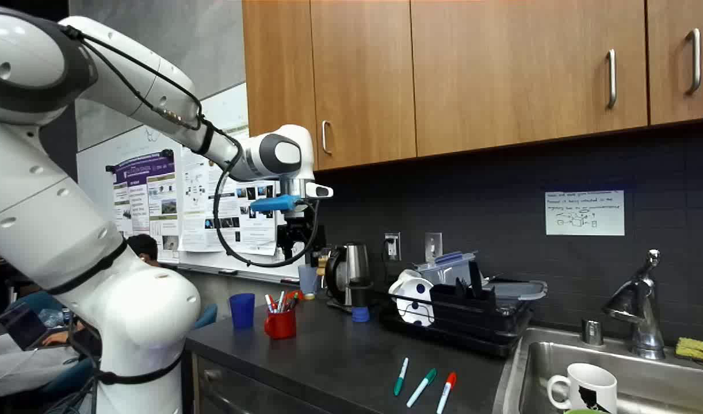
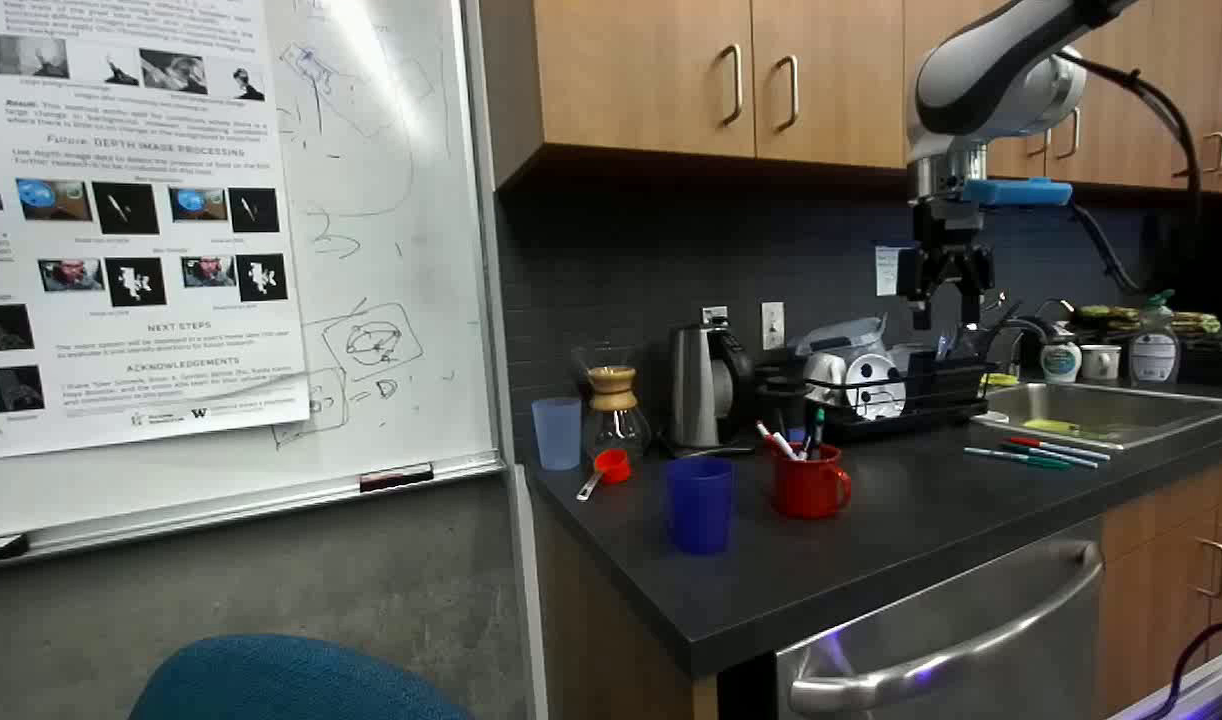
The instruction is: Put one green pen in the blue cup.
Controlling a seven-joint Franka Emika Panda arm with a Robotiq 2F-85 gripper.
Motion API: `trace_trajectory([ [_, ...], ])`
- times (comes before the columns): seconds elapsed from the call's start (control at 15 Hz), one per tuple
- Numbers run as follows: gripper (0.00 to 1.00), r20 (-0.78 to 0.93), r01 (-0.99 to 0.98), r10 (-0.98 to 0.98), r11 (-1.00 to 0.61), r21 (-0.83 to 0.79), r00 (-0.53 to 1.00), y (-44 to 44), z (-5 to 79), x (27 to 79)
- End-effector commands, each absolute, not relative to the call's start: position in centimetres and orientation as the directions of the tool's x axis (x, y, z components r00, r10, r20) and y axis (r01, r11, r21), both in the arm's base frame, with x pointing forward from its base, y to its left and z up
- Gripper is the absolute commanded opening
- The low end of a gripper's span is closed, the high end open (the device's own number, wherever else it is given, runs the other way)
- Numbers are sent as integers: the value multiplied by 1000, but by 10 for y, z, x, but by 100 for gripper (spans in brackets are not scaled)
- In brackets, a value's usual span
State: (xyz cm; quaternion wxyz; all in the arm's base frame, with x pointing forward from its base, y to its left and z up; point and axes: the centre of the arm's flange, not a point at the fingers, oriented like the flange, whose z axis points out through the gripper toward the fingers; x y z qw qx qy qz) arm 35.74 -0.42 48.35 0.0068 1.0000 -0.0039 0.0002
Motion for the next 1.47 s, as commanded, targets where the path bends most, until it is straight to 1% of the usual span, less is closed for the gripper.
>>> trace_trajectory([
  [0.0,100,0,-8,-8,-1000,14,1000,-4,484,357],
  [1.07,100,-4,1,1,-1000,17,1000,-6,482,360],
  [1.4,100,-19,35,34,-998,47,999,-40,479,379],
])
